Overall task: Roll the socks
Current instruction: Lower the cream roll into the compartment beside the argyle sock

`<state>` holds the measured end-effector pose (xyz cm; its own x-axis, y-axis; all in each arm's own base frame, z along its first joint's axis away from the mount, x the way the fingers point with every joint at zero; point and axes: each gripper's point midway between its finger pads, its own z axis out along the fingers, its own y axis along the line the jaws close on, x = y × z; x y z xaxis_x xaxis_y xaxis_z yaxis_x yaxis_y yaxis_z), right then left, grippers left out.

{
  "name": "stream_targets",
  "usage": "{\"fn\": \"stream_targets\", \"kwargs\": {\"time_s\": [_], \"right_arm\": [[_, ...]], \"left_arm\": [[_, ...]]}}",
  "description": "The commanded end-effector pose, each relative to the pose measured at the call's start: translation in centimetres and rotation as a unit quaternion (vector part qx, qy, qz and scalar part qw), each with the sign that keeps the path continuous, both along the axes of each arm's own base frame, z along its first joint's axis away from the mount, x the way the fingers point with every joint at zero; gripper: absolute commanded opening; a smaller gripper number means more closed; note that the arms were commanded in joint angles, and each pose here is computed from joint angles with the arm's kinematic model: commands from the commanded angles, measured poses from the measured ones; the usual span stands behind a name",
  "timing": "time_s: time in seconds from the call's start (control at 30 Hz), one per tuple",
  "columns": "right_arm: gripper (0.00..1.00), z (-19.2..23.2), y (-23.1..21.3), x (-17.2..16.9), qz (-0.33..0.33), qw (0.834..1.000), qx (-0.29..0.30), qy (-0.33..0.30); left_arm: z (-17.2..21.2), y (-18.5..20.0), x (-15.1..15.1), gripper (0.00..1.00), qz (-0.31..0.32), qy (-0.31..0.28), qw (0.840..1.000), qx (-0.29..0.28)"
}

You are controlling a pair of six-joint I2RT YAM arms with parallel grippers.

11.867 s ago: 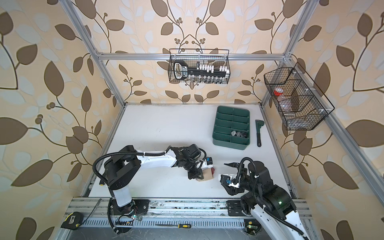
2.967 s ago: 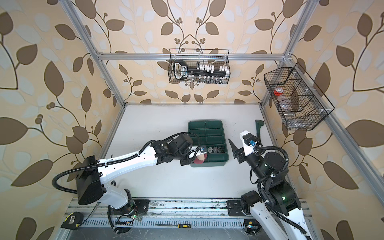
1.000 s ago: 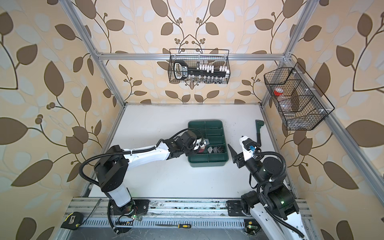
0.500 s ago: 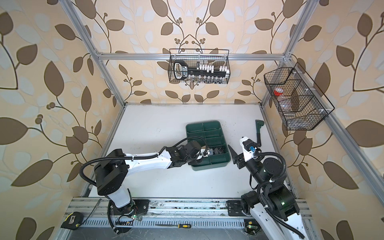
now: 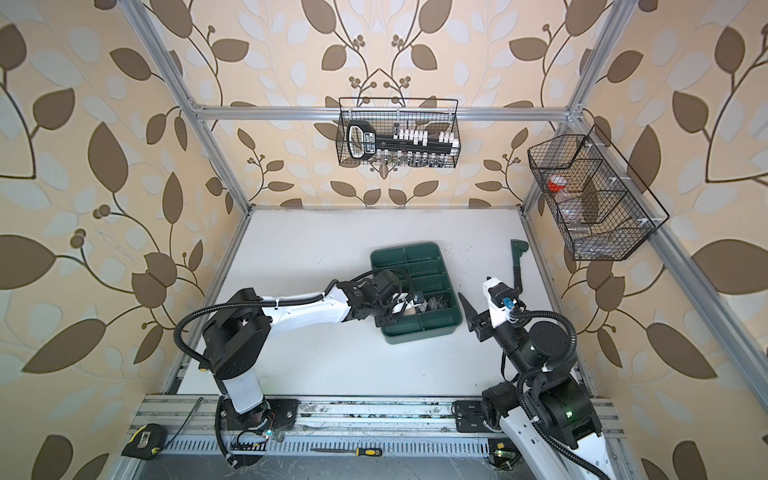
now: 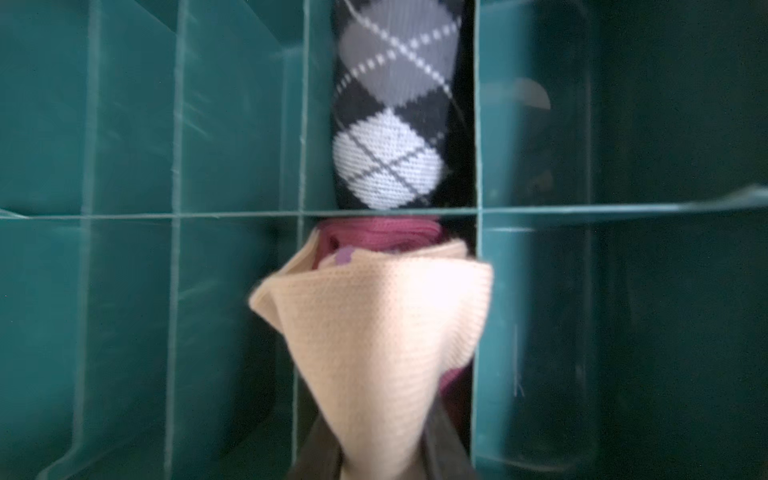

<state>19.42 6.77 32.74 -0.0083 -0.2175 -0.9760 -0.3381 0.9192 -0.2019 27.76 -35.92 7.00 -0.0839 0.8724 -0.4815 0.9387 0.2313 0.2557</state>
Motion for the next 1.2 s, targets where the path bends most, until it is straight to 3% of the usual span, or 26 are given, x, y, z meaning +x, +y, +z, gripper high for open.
{"fn": "stream_targets", "kwargs": {"time_s": [0.0, 0.27, 0.57, 0.77, 0.97, 1.17], "right_arm": [[0.73, -0.8, -0.4, 0.0, -0.011, 1.0, -0.003, 0.007], [0.73, -1.2, -0.3, 0.1, -0.009, 1.0, 0.003, 0.014], [0.73, -1.4, -0.3, 0.1, -0.011, 1.0, 0.013, 0.019], [0.73, -0.8, -0.4, -0.3, -0.01, 1.0, 0.018, 0.016], [0.73, -0.1, -1.0, -1.2, -0.018, 1.0, 0.022, 0.008], [0.73, -0.3, -0.8, -1.2, -0.015, 0.999, 0.042, 0.014]], "left_arm": [[-1.5, 1.1, -0.7, 0.0, 0.0, 0.045, 0.999, 0.022], [-2.0, 2.9, 1.6, 0.0, 0.002, 0.015, 0.998, 0.061], [-0.9, 5.0, 2.0, 0.0, -0.072, 0.029, 0.994, 0.08], [0.2, 5.6, 3.0, 0.15, -0.084, 0.034, 0.993, 0.076], [1.2, 5.9, 3.0, 0.49, -0.084, 0.023, 0.994, 0.069], [2.6, 6.0, 2.2, 0.64, -0.097, 0.019, 0.993, 0.056]]}}
